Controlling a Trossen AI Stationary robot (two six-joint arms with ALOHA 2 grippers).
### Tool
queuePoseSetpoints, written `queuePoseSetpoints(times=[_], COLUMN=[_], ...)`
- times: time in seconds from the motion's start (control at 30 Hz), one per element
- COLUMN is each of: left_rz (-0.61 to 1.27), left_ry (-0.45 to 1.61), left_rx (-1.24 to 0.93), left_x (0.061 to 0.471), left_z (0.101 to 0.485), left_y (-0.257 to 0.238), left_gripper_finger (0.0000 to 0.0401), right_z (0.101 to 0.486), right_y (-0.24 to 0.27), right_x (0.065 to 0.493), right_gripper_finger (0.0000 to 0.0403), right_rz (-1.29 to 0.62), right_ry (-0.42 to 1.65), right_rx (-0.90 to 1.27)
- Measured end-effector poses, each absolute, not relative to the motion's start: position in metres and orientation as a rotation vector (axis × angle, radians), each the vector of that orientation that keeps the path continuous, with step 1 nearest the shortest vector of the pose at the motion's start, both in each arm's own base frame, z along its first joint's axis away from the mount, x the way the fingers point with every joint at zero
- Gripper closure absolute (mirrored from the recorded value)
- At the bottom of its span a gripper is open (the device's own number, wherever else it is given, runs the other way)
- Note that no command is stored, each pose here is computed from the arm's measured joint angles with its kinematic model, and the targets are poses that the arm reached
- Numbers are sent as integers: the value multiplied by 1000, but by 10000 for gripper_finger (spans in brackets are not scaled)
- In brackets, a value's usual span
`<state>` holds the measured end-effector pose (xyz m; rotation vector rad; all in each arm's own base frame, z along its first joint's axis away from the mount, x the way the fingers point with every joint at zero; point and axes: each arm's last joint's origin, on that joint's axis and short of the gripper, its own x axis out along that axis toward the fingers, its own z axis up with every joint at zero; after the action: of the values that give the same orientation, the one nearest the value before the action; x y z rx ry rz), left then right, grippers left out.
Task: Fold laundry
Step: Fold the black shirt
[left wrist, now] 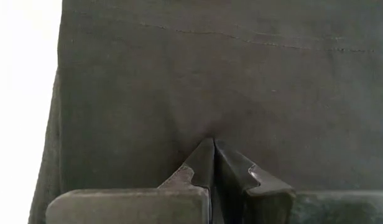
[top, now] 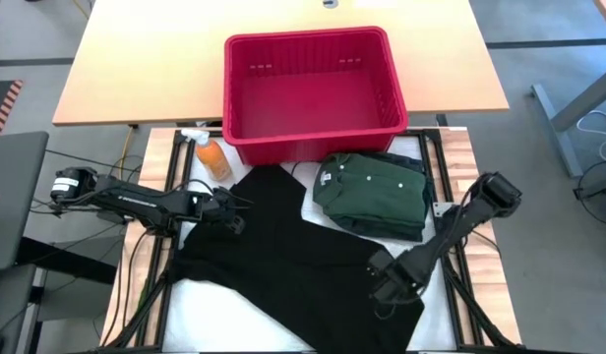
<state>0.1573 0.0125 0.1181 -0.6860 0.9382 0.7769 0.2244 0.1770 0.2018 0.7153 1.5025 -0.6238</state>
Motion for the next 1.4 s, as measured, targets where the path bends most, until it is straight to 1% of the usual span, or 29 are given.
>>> queuePoseSetpoints(times=[0.1, 0.23, 0.33, 0.5, 0.53, 0.63, 0.7, 0.83, 0.97, 1.1, 1.27, 1.4], left_rz=[760, 748, 749, 744, 742, 745, 744, 730, 708, 650, 596, 564], left_ry=[947, 955, 950, 925, 924, 922, 925, 934, 947, 951, 911, 889], left_rx=[-675, -658, -657, -665, -661, -657, -653, -644, -621, -603, -592, -571], left_x=[157, 157, 158, 160, 160, 160, 160, 160, 160, 159, 156, 154], left_z=[118, 118, 118, 119, 119, 119, 119, 119, 119, 123, 132, 137], left_y=[12, 12, 12, 12, 12, 13, 15, 15, 15, 14, 14, 13], left_gripper_finger=[401, 401, 401, 401, 401, 401, 401, 401, 401, 401, 401, 401], right_z=[177, 147, 136, 138, 142, 162, 172, 192, 204, 209, 207, 201], right_y=[180, 180, 167, 135, 132, 126, 128, 137, 151, 171, 192, 204], right_x=[213, 197, 184, 166, 166, 170, 177, 188, 197, 199, 179, 159], right_gripper_finger=[281, 281, 281, 281, 281, 281, 281, 281, 281, 281, 281, 281], right_rz=[-713, -698, -808, -1214, -1267, -1312, -1258, -1104, -958, -819, -806, -840], right_ry=[1541, 1585, 1615, 1619, 1621, 1633, 1636, 1615, 1554, 1510, 1509, 1528], right_rx=[726, 776, 760, 574, 549, 504, 502, 581, 676, 723, 716, 708])
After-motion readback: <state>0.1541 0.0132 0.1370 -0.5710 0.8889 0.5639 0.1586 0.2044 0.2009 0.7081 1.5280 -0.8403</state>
